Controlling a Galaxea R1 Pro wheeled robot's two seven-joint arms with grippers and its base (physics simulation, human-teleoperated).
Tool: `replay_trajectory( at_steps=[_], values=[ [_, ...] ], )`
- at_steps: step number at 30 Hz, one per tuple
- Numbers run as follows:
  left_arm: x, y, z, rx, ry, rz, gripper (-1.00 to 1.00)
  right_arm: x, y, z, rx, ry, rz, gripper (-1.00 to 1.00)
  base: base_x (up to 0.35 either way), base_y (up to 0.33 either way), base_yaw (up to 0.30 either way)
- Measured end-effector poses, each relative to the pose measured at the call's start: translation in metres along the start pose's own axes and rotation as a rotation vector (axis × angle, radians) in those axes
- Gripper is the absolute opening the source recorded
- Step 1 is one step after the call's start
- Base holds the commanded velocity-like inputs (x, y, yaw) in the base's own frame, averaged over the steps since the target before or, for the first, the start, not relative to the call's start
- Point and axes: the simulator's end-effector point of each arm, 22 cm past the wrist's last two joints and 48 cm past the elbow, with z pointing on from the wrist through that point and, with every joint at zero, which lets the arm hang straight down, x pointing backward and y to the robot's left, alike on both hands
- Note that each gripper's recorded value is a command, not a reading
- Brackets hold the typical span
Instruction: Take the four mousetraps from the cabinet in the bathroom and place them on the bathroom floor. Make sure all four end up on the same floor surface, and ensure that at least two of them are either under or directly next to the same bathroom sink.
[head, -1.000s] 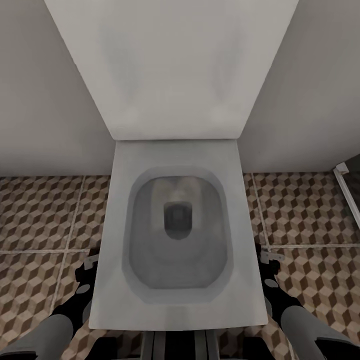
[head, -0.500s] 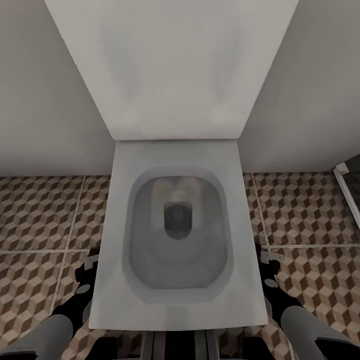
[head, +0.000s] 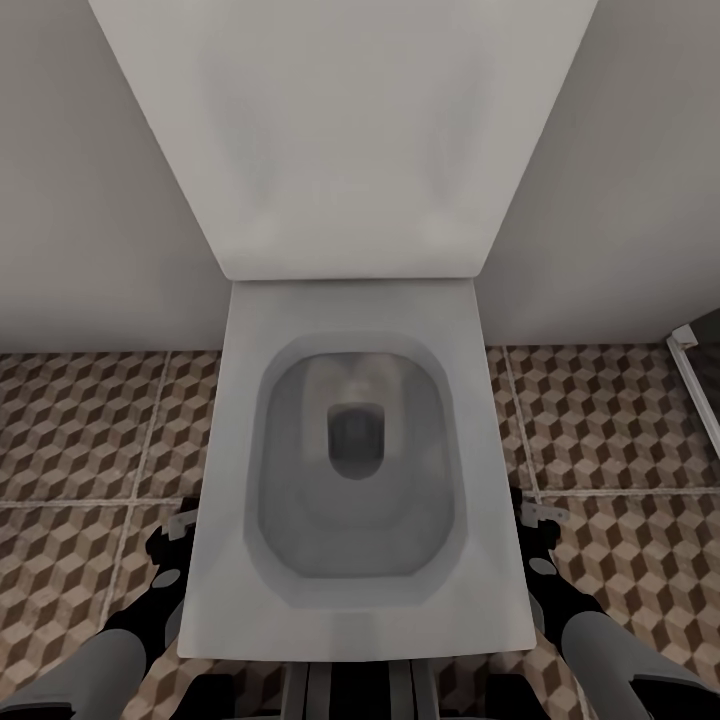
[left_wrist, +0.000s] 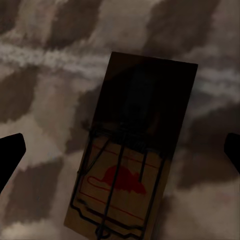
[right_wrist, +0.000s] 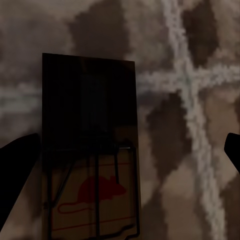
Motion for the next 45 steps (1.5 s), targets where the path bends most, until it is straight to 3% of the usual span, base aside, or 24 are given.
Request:
replay_trajectory(
  at_steps=[45],
  values=[
    [-0.0007,-0.0006,-0.0001,0.0,-0.003,-0.001,1.0,0.0,0.0,0.0,0.0,0.0,0.0,1.0,0.0,0.0,0.0]
  ],
)
